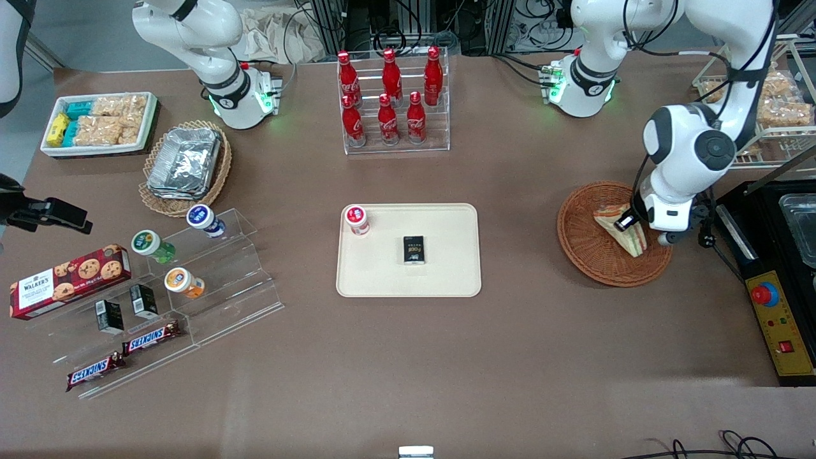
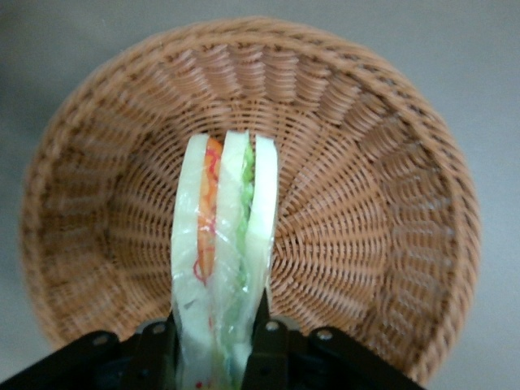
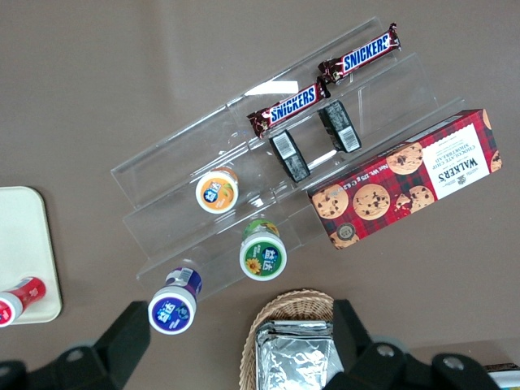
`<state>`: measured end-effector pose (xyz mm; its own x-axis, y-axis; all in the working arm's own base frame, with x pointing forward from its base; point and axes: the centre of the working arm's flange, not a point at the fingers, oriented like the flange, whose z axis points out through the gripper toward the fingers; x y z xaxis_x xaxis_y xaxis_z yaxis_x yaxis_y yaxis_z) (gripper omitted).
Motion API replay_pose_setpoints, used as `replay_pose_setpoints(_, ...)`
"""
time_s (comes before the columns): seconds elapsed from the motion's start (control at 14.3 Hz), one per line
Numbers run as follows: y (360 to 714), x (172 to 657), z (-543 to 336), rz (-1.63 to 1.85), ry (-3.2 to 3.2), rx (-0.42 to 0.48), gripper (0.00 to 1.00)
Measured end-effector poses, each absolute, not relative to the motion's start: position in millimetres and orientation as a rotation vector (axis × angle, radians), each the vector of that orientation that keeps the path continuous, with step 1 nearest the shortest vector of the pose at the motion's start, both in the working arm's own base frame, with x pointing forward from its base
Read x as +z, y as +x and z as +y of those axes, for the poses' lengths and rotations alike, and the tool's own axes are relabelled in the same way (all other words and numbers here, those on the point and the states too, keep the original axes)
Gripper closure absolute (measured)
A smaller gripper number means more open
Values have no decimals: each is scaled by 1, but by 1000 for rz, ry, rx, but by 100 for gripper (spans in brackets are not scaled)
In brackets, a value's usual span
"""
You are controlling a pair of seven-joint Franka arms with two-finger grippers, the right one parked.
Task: Place sandwich from basket to tray
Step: 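Lift the sandwich up out of the basket with the left gripper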
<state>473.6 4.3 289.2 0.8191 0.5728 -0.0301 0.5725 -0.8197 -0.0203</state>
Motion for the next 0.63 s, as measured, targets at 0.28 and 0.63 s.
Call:
replay_pose_setpoints(0.28,493,398,10,-633,-3056,169,80)
replay_pose_setpoints(0.63,516,539,-20,-286,-3110,188,80)
